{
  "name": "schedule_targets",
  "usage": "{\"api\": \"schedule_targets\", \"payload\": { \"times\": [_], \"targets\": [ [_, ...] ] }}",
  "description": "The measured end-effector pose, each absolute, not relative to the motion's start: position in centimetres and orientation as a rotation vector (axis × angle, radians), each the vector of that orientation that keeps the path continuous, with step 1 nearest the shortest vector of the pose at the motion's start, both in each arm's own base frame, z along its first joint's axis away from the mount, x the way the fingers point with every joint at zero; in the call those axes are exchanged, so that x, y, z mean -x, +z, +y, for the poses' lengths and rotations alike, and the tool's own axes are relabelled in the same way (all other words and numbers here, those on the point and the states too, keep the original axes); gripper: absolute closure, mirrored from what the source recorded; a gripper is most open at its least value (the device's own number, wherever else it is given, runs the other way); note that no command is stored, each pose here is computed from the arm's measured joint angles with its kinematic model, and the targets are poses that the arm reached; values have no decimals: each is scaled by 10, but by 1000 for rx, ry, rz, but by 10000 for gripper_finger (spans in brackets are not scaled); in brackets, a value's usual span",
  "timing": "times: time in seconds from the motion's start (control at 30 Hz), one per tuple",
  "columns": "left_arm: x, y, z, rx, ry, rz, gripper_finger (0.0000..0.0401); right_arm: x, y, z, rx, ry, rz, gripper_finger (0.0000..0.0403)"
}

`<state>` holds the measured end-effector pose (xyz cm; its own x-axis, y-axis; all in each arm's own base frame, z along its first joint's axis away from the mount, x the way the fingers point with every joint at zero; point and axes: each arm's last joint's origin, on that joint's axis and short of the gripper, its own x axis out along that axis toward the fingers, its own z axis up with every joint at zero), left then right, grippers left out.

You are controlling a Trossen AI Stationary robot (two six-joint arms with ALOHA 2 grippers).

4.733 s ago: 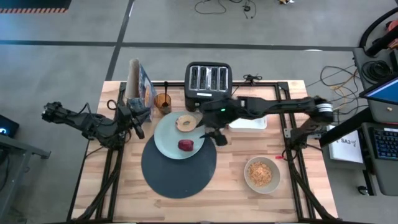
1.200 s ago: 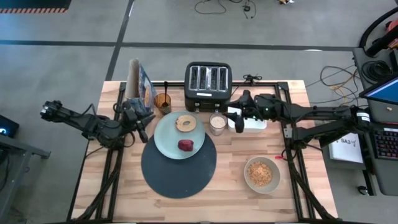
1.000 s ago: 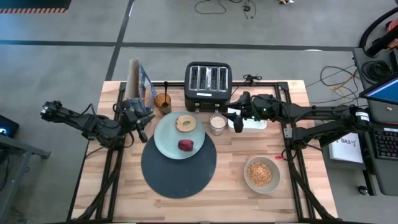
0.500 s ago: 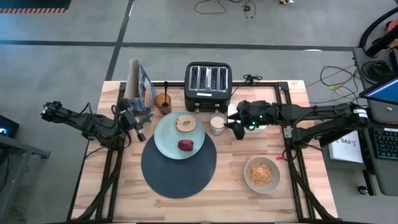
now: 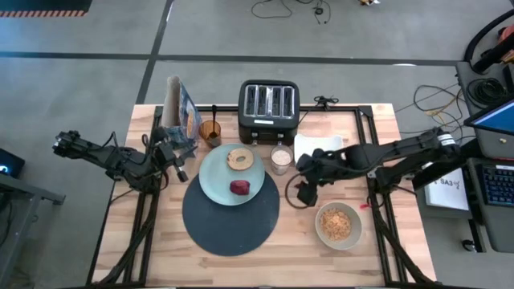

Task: Arrange a breakfast setting
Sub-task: Put the spoon on the table mat

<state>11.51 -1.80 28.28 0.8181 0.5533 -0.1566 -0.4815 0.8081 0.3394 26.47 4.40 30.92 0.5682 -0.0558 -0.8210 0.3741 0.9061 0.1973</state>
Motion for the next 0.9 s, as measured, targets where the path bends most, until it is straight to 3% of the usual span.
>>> {"api": "schedule_targets", "payload": {
  "times": [0.53,0.9],
  "targets": [
    [-117,282,-19,-253,564,249,349,-329,312,67,-214,-170,969,184],
    [-117,282,-19,-249,564,248,349,-366,327,30,-122,-292,877,184]
  ]
}}
